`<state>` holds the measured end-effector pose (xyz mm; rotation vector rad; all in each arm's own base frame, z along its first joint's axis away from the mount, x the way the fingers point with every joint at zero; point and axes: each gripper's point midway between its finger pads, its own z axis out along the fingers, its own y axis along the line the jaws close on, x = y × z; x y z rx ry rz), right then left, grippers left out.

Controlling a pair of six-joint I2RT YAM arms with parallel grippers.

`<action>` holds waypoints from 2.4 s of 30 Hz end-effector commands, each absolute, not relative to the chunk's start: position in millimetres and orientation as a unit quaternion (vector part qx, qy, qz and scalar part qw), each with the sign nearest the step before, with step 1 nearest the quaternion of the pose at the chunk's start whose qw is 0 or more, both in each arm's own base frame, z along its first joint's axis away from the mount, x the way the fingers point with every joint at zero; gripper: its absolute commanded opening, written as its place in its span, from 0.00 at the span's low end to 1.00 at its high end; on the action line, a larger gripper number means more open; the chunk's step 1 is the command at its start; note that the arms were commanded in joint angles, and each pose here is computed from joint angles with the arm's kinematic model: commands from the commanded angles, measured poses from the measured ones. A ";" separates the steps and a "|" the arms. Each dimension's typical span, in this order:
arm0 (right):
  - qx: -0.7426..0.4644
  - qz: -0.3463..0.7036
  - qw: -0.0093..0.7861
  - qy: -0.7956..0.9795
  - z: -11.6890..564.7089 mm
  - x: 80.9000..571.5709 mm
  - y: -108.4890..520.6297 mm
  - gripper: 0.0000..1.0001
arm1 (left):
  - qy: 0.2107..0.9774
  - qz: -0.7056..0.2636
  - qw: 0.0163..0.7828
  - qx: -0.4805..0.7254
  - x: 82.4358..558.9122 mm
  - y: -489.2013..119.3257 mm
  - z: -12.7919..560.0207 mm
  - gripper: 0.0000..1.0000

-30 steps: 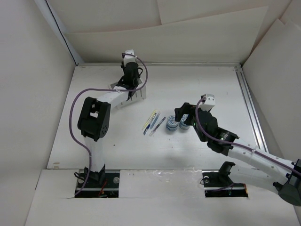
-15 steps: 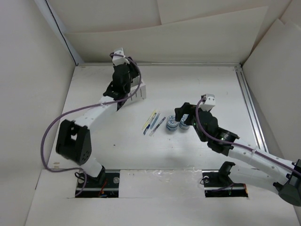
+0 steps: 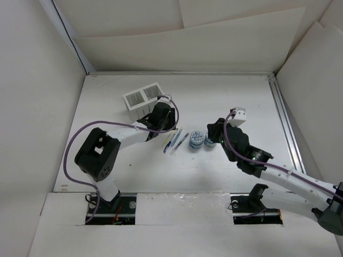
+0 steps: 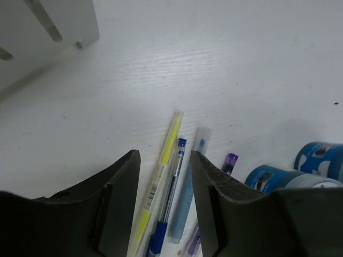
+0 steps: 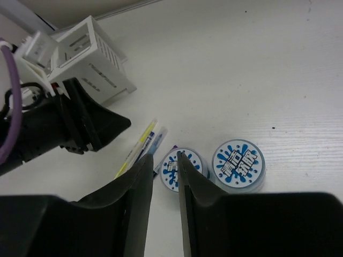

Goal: Sort the stationery into containers
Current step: Grab a piece of stationery with the left arm

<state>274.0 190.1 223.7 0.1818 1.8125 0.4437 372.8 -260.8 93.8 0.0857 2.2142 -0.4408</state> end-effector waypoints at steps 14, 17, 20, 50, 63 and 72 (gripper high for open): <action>0.087 0.203 0.601 0.768 233.5 280.8 189.7 0.55 | 0.905 -0.141 0.396 0.064 371.6 -277.5 62.0 0.26; 0.084 0.207 0.599 0.769 233.3 280.1 191.5 0.55 | 0.905 -0.130 0.401 0.058 379.4 -277.6 60.0 0.23; 0.082 0.213 0.600 0.767 237.4 280.1 193.6 0.55 | 0.905 -0.123 0.404 0.060 384.7 -279.1 58.0 0.23; 0.082 0.222 0.602 0.763 243.0 277.9 193.4 0.66 | 0.911 -0.057 0.403 0.058 400.8 -266.8 28.4 0.00; 0.081 0.219 0.600 0.765 238.7 277.4 192.8 0.66 | 0.872 -0.055 0.485 0.029 419.2 -258.8 132.2 0.00; 0.081 0.219 0.600 0.765 237.8 278.7 194.2 0.66 | 0.776 -0.138 0.610 -0.086 469.8 -224.7 283.3 0.00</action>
